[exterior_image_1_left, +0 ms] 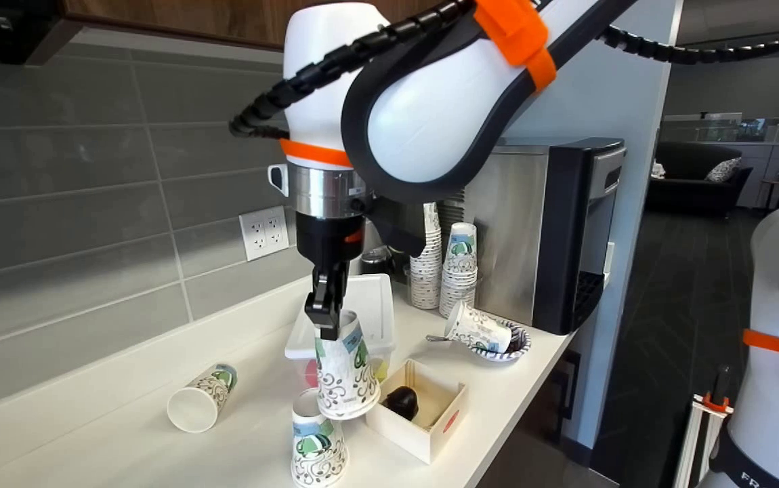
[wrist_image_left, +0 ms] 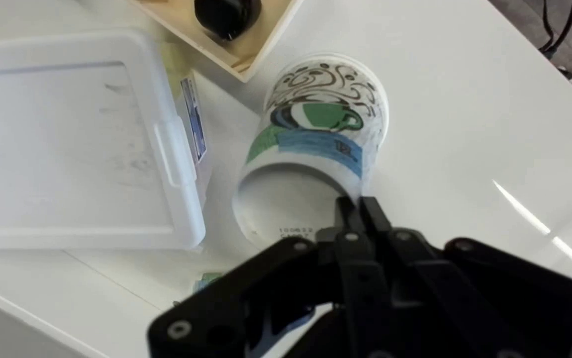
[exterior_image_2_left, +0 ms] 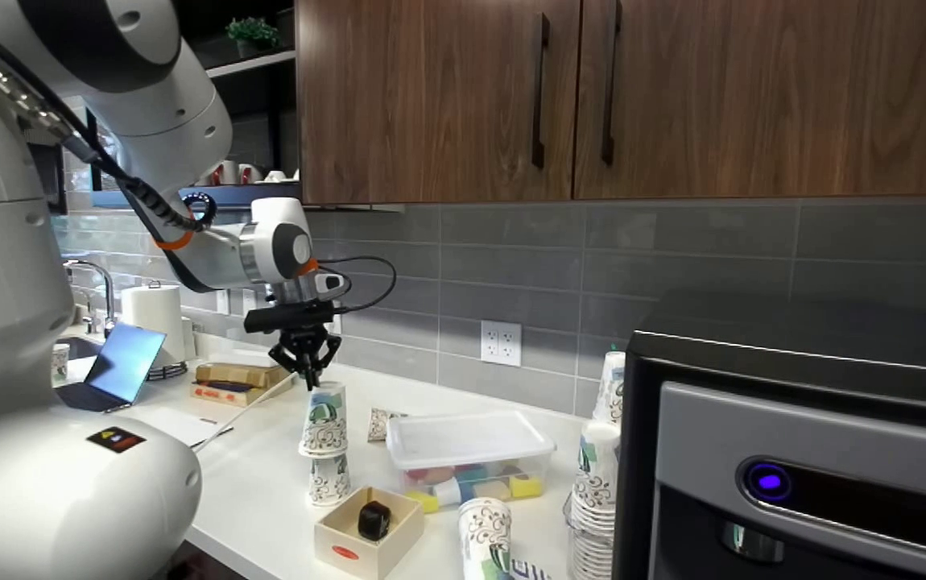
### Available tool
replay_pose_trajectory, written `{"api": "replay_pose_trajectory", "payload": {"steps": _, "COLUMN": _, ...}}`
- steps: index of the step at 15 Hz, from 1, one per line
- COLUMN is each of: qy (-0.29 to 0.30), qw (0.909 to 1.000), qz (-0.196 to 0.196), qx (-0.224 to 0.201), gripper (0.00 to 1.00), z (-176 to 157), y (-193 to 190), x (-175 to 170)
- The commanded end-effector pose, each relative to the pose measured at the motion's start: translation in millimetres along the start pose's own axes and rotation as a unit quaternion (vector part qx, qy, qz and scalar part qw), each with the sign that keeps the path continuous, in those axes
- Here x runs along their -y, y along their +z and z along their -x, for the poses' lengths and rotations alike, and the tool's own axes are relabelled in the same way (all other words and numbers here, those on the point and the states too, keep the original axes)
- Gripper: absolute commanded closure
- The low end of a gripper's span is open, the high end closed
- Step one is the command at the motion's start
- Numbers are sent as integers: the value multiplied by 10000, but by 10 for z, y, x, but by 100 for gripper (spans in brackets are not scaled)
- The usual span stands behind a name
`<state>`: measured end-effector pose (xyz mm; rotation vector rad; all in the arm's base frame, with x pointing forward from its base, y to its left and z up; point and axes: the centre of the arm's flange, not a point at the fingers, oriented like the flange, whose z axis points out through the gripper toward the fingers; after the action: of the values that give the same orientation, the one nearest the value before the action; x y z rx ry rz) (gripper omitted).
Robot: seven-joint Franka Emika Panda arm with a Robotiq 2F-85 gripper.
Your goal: Move two cups to the left pile of cups
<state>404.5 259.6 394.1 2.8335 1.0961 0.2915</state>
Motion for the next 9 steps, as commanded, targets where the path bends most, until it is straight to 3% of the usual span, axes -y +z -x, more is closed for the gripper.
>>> {"api": "replay_pose_trajectory", "payload": {"steps": 1, "qy": -164, "qw": 9993, "qz": -116, "qx": -315, "gripper": 99, "z": -156, "y": 13, "x": 8}}
{"api": "replay_pose_trajectory", "payload": {"steps": 9, "qy": -299, "qw": 9965, "qz": -83, "qx": -772, "gripper": 99, "z": -263, "y": 55, "x": 2}}
